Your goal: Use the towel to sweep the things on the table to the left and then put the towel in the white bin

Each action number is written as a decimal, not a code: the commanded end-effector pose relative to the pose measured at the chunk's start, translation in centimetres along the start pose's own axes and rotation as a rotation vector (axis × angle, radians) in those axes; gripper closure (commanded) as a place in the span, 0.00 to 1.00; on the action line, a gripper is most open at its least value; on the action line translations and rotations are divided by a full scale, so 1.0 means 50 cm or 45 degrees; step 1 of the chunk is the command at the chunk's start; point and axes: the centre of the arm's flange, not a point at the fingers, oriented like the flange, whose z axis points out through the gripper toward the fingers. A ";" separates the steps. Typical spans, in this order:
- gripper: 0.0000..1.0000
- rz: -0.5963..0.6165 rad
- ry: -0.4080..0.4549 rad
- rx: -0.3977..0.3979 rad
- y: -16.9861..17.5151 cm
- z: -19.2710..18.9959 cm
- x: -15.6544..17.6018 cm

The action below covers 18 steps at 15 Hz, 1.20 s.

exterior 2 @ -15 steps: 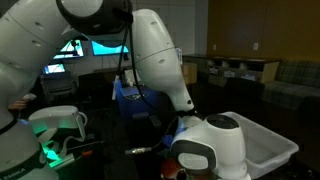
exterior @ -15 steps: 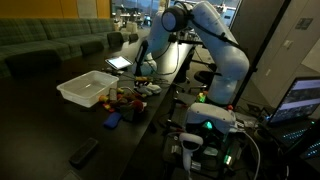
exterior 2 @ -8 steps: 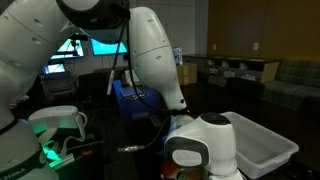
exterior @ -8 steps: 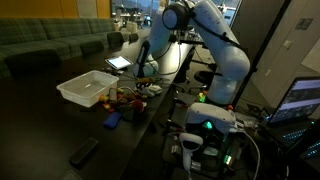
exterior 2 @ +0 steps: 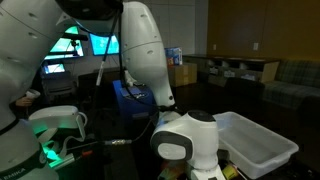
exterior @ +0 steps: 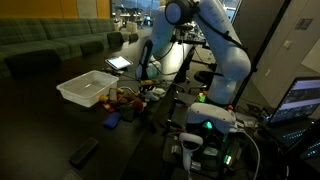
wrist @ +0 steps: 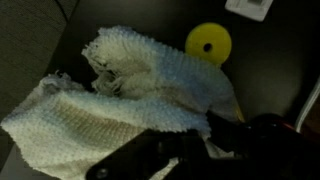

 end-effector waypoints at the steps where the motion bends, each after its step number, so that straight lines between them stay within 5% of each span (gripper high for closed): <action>1: 0.91 -0.049 -0.128 0.014 -0.043 0.025 -0.089; 10: 0.91 0.075 -0.327 0.145 -0.182 -0.001 -0.227; 18: 0.91 0.086 -0.358 0.235 -0.288 -0.036 -0.243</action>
